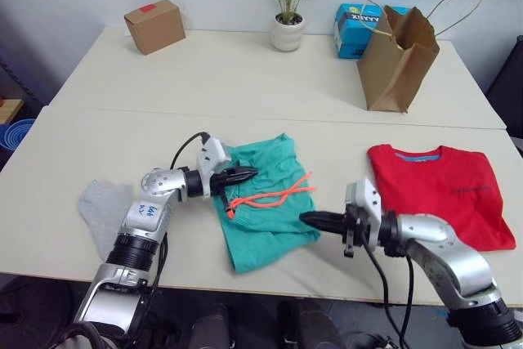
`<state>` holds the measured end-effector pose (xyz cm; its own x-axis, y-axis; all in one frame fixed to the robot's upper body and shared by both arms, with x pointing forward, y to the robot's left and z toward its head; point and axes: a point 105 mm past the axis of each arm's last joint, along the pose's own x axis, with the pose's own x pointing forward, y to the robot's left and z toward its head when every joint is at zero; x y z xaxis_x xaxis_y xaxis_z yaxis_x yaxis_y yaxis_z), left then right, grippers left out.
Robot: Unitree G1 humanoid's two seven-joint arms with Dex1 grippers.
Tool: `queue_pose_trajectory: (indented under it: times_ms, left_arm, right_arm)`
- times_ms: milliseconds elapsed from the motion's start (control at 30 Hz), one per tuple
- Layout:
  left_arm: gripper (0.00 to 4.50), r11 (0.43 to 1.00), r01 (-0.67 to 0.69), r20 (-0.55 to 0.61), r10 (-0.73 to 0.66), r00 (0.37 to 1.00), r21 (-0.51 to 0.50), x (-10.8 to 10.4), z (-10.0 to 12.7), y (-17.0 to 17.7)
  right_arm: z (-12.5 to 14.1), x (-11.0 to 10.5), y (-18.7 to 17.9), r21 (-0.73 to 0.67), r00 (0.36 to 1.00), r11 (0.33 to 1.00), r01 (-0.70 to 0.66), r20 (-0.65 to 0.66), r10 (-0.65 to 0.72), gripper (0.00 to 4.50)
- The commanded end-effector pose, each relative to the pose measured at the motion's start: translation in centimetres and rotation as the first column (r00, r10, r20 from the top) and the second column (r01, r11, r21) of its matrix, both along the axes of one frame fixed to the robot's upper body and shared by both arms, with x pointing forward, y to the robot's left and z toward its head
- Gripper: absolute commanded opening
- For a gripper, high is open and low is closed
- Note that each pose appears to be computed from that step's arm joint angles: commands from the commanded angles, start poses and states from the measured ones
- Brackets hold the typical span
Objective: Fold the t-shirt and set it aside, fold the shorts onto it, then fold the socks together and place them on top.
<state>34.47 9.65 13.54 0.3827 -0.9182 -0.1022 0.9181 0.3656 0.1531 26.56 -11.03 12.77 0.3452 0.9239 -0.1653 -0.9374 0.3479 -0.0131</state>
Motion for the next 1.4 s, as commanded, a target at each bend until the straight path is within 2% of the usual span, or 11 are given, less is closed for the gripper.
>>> queue_pose_trajectory:
  times_ms: [33, 233, 333, 500, 567, 700, 800, 933, 1167, 1233, 1400]
  left_arm:
    - [0.00, 0.991, 0.117, 0.048, -0.114, 0.992, -0.063, -1.0, 2.5, -1.5]
    - [0.00, 0.994, 0.102, 0.002, -0.102, 0.995, -0.045, -0.1, 1.3, -4.1]
    - [0.00, 0.995, 0.029, -0.022, -0.027, 0.999, 0.099, 0.8, -2.2, -4.0]
    - [0.00, 0.992, -0.078, -0.022, 0.081, 0.997, 0.097, 1.8, -2.8, -1.8]
    - [0.00, 0.994, -0.063, 0.012, 0.062, 0.998, 0.086, 1.6, -2.3, -1.4]
    - [0.00, 0.991, 0.020, 0.042, -0.014, 0.999, -0.135, 0.6, 2.7, -1.3]
    - [0.57, 0.987, 0.080, 0.109, -0.065, 0.992, -0.138, -0.9, 5.0, -0.6]
    - [1.80, 0.986, 0.105, 0.166, -0.084, 0.983, -0.126, -2.7, 6.5, 1.1]
    - [4.02, 0.997, 0.018, 0.143, -0.006, 0.990, -0.078, -4.8, 6.0, 4.9]
    - [4.48, 0.998, 0.011, 0.134, -0.002, 0.991, -0.062, -5.4, 5.8, 5.2]
    - [4.48, 0.999, 0.037, 0.121, -0.039, 0.992, 0.019, -8.3, 4.7, 7.2]
  right_arm:
    - [1.2, 1.7, 0.6, -0.006, 0.997, 1.000, 0.017, 0.076, -0.016, 0.03]
    - [-2.0, 5.1, 2.4, -0.096, 0.991, 0.991, 0.092, 0.109, -0.081, 0.03]
    - [-4.4, 4.5, 2.7, -0.182, 0.988, 0.982, 0.057, 0.152, -0.029, 0.03]
    - [-2.8, 1.2, 0.7, -0.080, 0.992, 0.997, -0.018, 0.124, 0.027, 0.03]
    - [-2.3, 0.5, -0.4, -0.077, 0.993, 0.997, -0.017, 0.116, 0.025, 0.03]
    - [0.2, 0.8, -3.3, -0.019, 0.997, 0.998, 0.056, 0.054, -0.054, 0.03]
    - [1.2, 0.8, -5.0, -0.020, 0.995, 0.995, 0.095, 0.011, -0.094, 0.60]
    - [1.6, 1.6, -6.7, -0.018, 0.978, 0.987, 0.162, -0.132, -0.163, 1.92]
    - [1.3, 3.6, -7.3, -0.043, 0.851, 0.986, 0.163, -0.500, -0.162, 4.37]
    - [1.3, 4.2, -7.0, -0.047, 0.821, 0.985, 0.164, -0.547, -0.163, 4.50]
    - [-1.1, 7.1, -5.8, -0.127, 0.683, 0.967, 0.222, -0.687, -0.247, 4.50]
